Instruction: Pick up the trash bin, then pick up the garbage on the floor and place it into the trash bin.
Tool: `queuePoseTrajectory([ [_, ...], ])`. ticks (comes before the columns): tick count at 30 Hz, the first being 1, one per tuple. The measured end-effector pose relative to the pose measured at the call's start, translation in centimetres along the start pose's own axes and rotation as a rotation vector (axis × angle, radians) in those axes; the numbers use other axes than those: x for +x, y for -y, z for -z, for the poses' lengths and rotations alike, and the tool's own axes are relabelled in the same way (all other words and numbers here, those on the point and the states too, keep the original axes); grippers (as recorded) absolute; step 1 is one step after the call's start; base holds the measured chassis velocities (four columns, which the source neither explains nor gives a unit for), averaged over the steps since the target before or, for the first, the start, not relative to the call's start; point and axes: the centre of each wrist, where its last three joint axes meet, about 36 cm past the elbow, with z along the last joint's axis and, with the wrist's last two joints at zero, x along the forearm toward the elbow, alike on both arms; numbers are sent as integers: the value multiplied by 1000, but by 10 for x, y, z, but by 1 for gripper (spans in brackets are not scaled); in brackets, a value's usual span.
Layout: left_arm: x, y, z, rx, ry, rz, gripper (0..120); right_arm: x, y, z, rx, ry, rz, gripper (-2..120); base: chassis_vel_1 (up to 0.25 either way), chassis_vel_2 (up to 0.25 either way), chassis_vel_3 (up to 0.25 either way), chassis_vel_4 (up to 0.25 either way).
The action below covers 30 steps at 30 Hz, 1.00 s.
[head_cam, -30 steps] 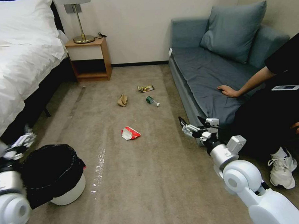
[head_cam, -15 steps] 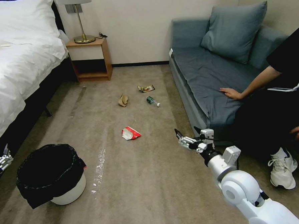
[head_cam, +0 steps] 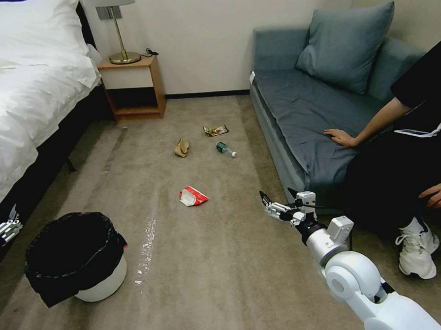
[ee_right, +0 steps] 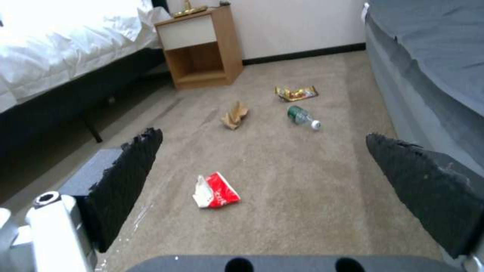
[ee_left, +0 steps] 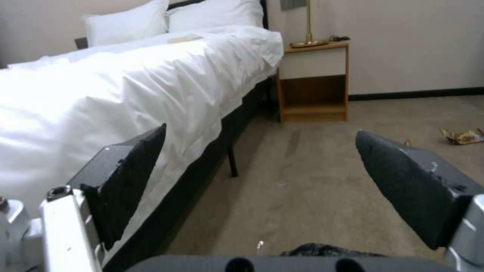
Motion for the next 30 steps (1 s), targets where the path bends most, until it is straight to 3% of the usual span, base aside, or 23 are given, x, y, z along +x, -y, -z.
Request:
queuePoseTrajectory([
  [7, 0, -7, 8, -23, -73, -23, 99, -4, 0, 0, 2, -2, 0, 100, 0, 0, 0, 0],
  [9, -2, -14, 11, -42, -150, -31, 98, -4, 1, 0, 5, -7, -3, 100, 0, 0, 0, 0],
  [11, -6, -20, 11, -45, -173, -27, 98, -3, 1, -1, 6, -9, -4, 100, 0, 0, 0, 0],
  [14, -20, -36, 10, -22, -219, 5, 98, -1, 3, -5, 11, -20, -14, 100, 0, 0, 0, 0],
  [21, -43, -51, 16, 34, -302, 28, 97, 4, 3, -11, 23, -33, -21, 100, 0, 0, 0, 0],
  [23, -55, -54, 21, 70, -371, 48, 97, 5, 2, -13, 25, -36, -24, 100, 0, 0, 0, 0],
  [24, -55, -54, 21, 70, -371, 48, 97, 5, 2, -13, 25, -36, -24, 100, 0, 0, 0, 0],
  [26, -73, -58, 23, 117, -500, 82, 98, 7, 2, -17, 29, -43, -31, 100, 0, 0, 0, 0],
  [30, -84, -63, 21, 136, -571, 102, 98, 6, 4, -21, 36, -44, -40, 100, 0, 0, 0, 0],
])
